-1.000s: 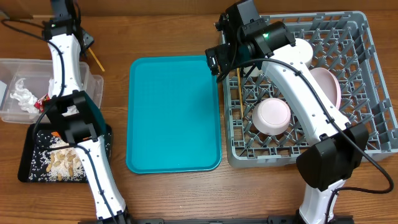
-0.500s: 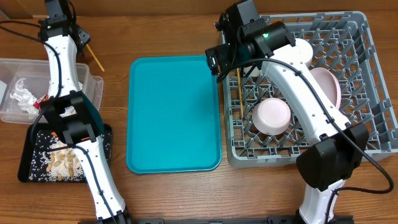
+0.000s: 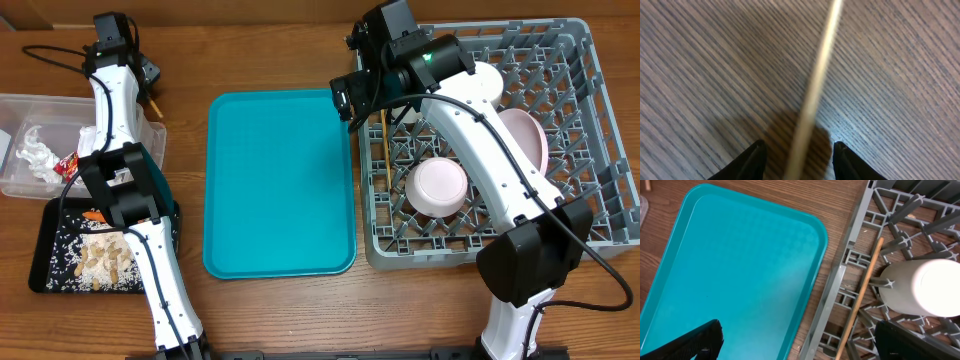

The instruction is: Sort waste into correct bins and load items into the dishwasher

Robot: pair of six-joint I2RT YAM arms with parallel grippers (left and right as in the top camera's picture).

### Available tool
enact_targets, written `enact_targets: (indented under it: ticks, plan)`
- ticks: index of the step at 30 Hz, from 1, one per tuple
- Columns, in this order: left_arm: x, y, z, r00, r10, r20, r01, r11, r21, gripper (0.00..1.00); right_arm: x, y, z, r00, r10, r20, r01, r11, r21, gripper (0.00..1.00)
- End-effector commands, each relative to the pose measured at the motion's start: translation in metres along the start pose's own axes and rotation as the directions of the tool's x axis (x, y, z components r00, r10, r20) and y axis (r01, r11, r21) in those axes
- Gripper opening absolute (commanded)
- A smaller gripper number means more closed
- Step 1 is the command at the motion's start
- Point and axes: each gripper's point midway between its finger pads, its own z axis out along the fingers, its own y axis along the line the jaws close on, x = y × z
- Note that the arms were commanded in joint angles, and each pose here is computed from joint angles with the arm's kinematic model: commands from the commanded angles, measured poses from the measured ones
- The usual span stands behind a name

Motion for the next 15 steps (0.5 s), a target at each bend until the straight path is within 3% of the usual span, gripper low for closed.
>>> enact_targets:
  ticks: [1,15]
  plan:
    - [0.0163,0.0001,0.0158,1.0,0.007,-0.029,-0.007,1.0,-0.01,0.42,-0.0025,-0.0016,-0.0023,1.0,0.004,0.012,-0.004,1.0,0.005,1.0]
    - [0.0191,0.0019,0.0157,0.999,0.01,-0.041,-0.01,1.0,-0.017,0.22,-0.0025,-0.0018,-0.0023,1.0,0.004,0.012,-0.004,1.0,0.005,1.0]
